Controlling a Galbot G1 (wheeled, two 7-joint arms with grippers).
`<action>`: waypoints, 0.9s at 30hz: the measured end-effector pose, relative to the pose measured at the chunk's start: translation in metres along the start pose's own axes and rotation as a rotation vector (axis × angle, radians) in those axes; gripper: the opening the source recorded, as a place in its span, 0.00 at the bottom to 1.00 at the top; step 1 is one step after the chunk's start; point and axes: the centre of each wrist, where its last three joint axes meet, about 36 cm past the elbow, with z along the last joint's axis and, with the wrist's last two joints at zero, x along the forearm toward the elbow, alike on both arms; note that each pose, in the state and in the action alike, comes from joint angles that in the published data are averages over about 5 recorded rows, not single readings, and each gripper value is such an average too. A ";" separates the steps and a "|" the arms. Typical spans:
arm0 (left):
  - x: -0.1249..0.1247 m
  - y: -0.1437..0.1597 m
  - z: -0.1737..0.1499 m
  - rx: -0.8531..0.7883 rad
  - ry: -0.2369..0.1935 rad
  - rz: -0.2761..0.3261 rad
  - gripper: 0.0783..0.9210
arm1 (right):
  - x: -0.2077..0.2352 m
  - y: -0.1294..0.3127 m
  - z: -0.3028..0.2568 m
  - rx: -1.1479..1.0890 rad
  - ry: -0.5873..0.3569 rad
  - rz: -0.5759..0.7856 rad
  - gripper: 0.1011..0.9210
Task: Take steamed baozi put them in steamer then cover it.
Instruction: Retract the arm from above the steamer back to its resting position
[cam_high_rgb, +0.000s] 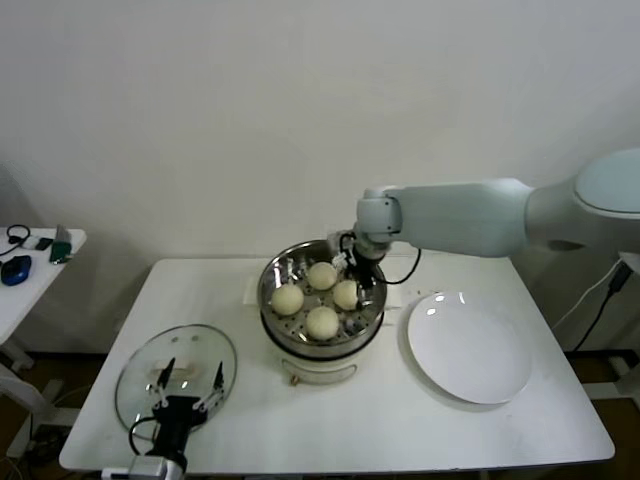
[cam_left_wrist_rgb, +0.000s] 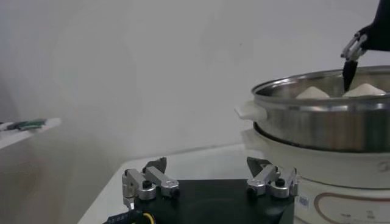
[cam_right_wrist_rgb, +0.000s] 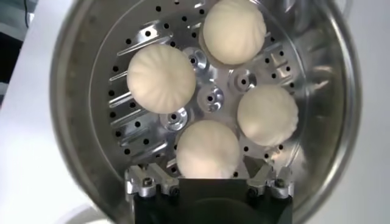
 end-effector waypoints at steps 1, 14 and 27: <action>0.000 0.000 -0.001 -0.001 -0.001 0.002 0.88 | 0.007 -0.001 0.004 -0.005 -0.006 0.001 0.88; -0.003 -0.003 -0.007 -0.006 -0.029 0.031 0.88 | 0.090 0.021 0.098 -0.308 -0.279 0.302 0.88; -0.020 0.002 -0.001 -0.028 -0.039 0.038 0.88 | 0.050 0.123 0.223 -0.679 -0.629 0.704 0.88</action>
